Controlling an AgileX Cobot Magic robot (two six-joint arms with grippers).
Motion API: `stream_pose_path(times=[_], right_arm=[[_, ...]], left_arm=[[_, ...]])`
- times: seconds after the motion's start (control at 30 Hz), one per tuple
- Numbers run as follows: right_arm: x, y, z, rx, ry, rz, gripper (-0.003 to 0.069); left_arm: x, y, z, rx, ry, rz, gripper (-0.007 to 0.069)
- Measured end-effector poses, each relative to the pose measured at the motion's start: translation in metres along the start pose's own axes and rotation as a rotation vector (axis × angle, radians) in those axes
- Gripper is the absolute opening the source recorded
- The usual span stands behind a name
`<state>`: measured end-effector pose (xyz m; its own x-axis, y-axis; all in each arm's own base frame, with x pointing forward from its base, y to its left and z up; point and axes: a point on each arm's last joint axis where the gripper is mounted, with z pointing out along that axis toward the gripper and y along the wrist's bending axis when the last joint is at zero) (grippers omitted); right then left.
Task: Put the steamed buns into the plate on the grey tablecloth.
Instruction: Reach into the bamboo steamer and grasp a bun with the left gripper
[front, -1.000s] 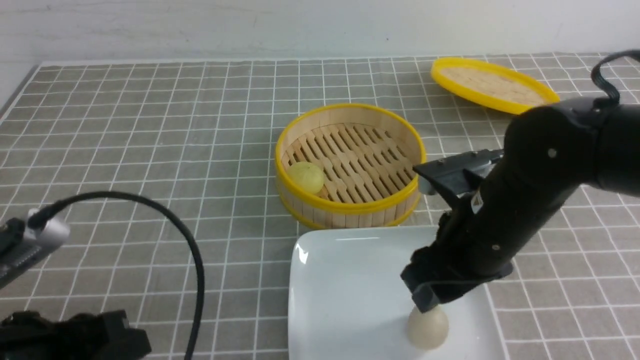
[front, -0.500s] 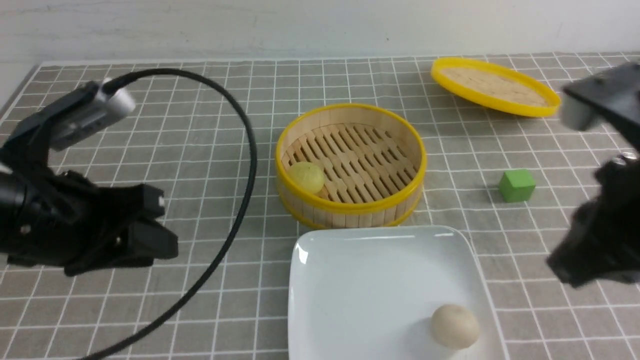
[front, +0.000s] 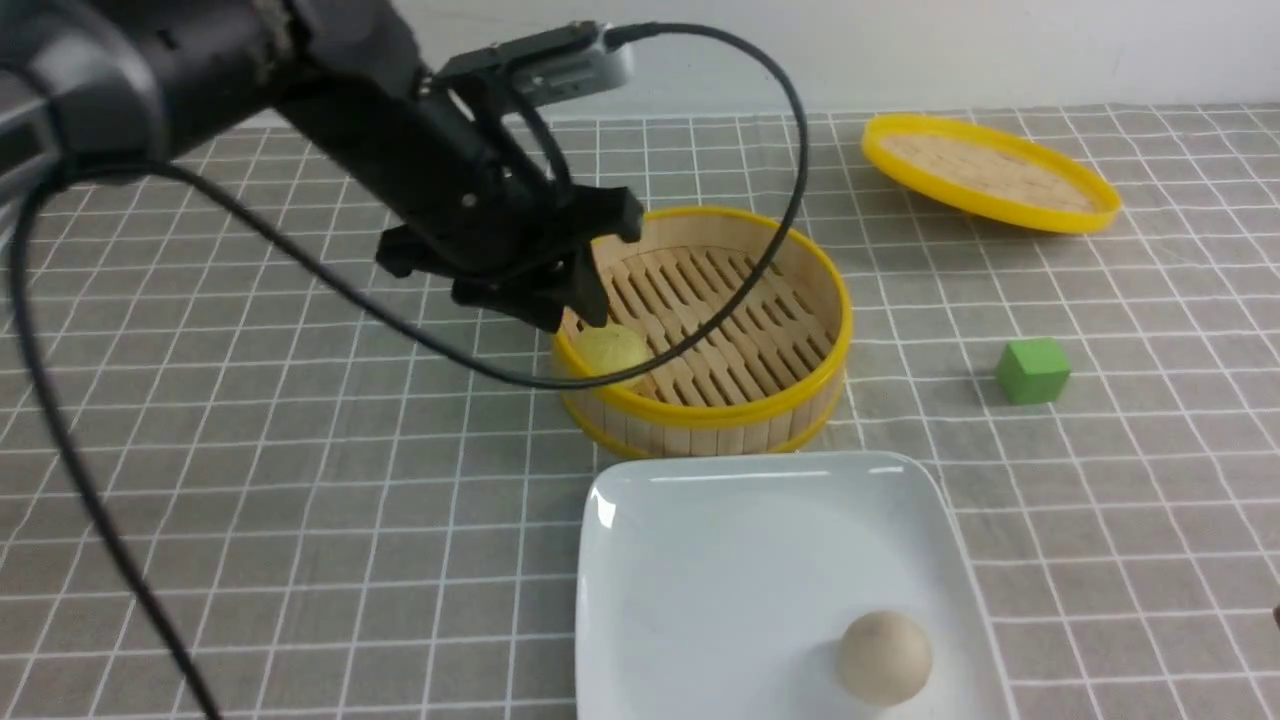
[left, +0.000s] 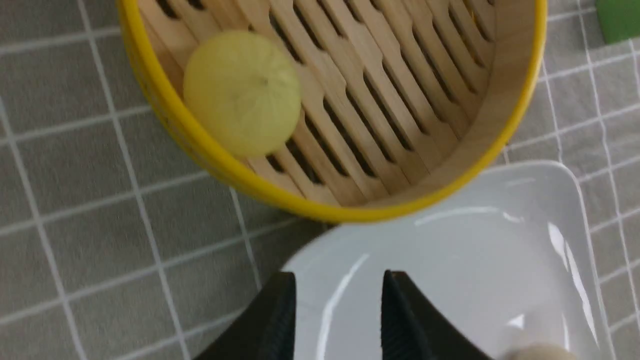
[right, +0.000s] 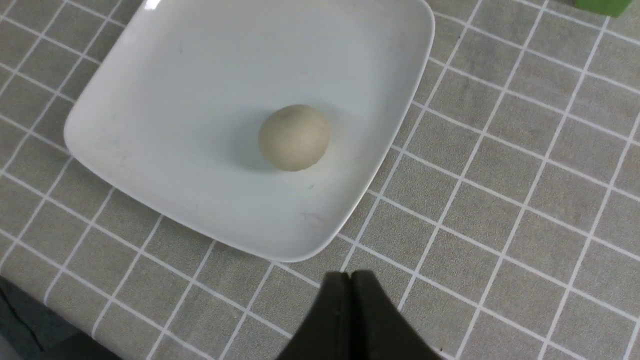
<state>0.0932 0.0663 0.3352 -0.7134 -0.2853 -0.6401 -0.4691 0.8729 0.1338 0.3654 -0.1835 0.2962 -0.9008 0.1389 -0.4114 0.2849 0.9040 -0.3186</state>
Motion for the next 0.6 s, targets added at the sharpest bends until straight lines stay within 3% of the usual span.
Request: stream_pose_path(times=[0.2, 0.3, 0.4, 0.6], right_arm=[[-0.001, -0.004, 0.001, 0.041, -0.014, -0.025, -0.0008], [-0.003, -0.006, 0.001, 0.061, -0.038, -0.04, -0.0006], [-0.005, -0.006, 0.001, 0.064, -0.052, -0.043, -0.0005], [-0.006, -0.006, 0.001, 0.064, -0.065, -0.045, 0.0001]], left_arm=[[-0.018, -0.017, 0.034, -0.03, 0.0, 0.062, 0.0321], [-0.023, -0.025, 0.05, -0.045, 0.005, 0.084, 0.0392], [-0.024, -0.019, 0.063, -0.097, 0.011, 0.088, 0.0442], [-0.024, -0.007, 0.082, -0.168, 0.019, 0.117, 0.046]])
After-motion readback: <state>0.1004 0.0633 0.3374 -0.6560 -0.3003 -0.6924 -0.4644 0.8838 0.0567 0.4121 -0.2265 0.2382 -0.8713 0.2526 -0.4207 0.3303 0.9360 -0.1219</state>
